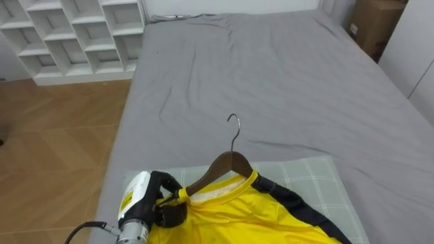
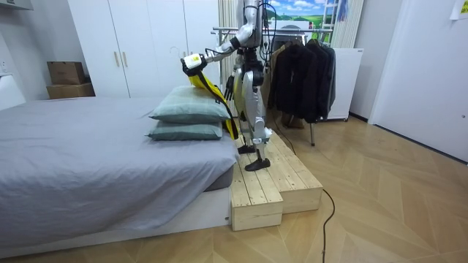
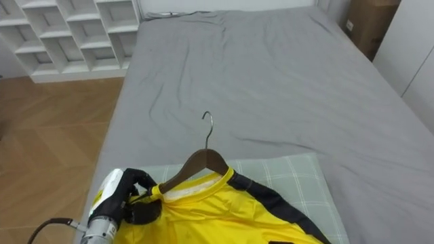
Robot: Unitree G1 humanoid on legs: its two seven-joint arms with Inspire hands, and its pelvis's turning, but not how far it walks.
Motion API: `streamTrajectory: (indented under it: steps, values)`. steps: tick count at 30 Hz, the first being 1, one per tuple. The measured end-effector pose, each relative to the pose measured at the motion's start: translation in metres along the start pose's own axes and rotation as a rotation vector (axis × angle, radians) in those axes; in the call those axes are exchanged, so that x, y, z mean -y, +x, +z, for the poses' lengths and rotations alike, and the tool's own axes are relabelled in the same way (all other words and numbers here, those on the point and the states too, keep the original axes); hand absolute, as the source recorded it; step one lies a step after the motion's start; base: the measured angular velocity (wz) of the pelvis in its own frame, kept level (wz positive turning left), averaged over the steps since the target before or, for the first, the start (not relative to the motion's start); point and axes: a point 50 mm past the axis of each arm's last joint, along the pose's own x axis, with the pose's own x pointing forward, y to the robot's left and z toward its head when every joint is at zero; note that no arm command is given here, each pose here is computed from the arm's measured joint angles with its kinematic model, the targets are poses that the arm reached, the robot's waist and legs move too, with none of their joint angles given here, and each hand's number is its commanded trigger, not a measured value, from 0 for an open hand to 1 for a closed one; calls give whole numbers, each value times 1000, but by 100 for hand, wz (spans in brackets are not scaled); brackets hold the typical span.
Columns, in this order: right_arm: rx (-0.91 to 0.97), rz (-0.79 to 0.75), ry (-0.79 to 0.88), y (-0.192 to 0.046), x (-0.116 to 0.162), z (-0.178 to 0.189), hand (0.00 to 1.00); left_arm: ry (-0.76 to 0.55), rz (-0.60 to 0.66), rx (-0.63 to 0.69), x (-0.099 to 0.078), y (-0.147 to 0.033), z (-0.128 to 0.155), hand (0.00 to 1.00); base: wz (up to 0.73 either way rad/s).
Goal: Hang clothes
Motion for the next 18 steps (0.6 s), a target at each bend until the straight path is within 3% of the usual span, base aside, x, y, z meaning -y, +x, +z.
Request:
streamTrajectory:
  steps: [18]
  values:
    - [-11, -11, 13, 0, 4, -3, 0, 22, 70, 103, -26, 5, 18, 100, 1]
